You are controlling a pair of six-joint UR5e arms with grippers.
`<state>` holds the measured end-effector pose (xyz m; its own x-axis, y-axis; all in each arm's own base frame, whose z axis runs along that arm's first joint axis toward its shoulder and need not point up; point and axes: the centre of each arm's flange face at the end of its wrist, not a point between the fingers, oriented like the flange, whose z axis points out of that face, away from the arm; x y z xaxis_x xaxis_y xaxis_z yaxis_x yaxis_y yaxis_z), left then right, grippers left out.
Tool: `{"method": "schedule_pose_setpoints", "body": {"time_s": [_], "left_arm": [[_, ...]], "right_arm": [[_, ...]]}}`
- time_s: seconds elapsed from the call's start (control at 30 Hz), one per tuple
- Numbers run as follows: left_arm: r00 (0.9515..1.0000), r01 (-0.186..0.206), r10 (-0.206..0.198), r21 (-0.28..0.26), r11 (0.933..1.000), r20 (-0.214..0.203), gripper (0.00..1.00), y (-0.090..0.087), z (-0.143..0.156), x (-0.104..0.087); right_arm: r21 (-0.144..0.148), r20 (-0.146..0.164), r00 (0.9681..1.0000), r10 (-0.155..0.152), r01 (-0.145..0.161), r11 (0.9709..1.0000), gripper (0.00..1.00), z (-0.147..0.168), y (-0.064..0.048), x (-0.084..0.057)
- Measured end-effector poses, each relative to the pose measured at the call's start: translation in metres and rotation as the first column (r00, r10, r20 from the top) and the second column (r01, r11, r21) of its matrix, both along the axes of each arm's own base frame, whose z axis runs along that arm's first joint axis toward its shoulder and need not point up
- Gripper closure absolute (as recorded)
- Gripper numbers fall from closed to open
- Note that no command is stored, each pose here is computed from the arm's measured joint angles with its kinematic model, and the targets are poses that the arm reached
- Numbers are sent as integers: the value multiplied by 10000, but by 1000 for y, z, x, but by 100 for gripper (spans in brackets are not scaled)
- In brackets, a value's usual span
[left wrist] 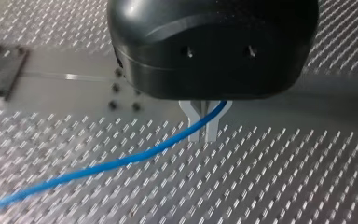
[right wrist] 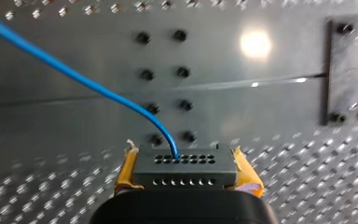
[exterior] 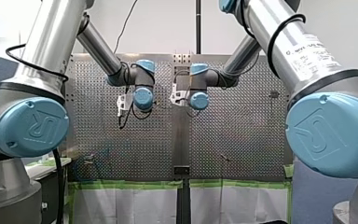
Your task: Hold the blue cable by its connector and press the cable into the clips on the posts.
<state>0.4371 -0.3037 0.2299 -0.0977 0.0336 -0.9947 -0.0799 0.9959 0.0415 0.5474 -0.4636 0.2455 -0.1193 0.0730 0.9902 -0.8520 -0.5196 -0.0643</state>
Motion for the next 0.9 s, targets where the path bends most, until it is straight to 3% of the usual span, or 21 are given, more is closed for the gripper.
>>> {"method": "schedule_pose_setpoints", "body": {"time_s": [0.27, 0.47, 0.67, 0.9], "left_arm": [[9989, 464, -464, -60, 9989, -15, 100, -25, -27, -8], [9986, 534, -534, -108, 9985, -15, 100, -32, -51, -5], [9985, 541, -541, -140, 9984, -9, 100, -36, -76, 0], [9987, 515, -515, -147, 9986, -6, 100, -36, -106, 6]], "right_arm": [[412, -250, 9996, -86, 97, 9991, 100, -55, 8, -6], [837, -454, 9987, -224, 261, 9962, 100, -104, 14, -15], [1269, -652, 9967, -477, 557, 9904, 100, -151, 21, -29], [1801, -971, 9926, -727, 894, 9796, 100, -211, 34, -52]]}}
